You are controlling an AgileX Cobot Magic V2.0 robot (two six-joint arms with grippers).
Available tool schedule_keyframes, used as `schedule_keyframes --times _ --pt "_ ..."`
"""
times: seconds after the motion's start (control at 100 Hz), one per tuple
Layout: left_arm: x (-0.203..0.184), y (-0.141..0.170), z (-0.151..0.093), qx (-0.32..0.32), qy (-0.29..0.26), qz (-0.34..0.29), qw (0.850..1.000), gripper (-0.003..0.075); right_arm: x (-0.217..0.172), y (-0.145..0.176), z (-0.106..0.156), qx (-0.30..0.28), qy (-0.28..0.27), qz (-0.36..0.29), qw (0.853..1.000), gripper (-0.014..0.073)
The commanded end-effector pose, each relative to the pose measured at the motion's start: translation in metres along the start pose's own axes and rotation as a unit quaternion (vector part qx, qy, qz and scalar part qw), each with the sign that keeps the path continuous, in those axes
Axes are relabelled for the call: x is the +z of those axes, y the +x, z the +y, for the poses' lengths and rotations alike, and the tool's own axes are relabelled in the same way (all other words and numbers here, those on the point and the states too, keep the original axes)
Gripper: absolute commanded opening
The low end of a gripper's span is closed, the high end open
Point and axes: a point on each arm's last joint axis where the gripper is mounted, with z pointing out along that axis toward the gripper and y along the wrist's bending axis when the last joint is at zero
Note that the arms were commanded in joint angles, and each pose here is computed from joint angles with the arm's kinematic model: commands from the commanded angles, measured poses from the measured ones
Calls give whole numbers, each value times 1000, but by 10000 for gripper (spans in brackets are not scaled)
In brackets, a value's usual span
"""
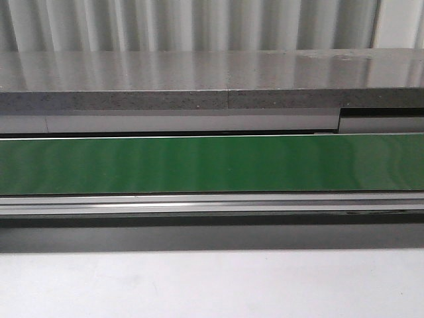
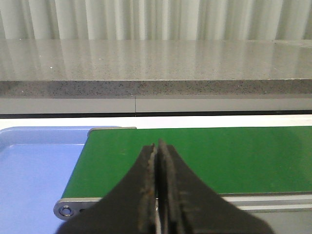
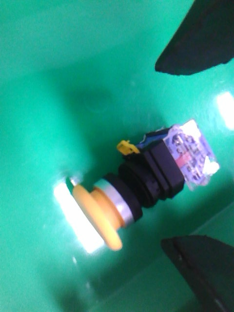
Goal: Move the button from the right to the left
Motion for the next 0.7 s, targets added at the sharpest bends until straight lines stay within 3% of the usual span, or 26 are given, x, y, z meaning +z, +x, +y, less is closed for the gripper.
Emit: schedule_keyframes --times 0.0,0.14,0.31,0.38,0.53,0.69 --pt "-2 -1 0 -4 -1 -48 999 -20 -18 -6 0 -4 -3 -25 1000 654" --pt "-2 -1 0 -4 -1 -48 999 -20 -15 -7 0 -8 -4 -27 1000 593" --pt "-2 -1 0 -4 -1 -48 999 -20 -15 -7 0 -10 -4 -31 999 185" --pt "-2 -1 0 -4 -1 -48 999 -20 -15 -8 0 -11 -4 -34 999 78" --pt "-2 -1 0 -4 -1 -48 999 -20 -24 -9 0 -12 -6 -50 999 60" --pt "-2 -1 0 -4 -1 -48 999 -20 -60 -6 3 -6 -23 -94 995 60"
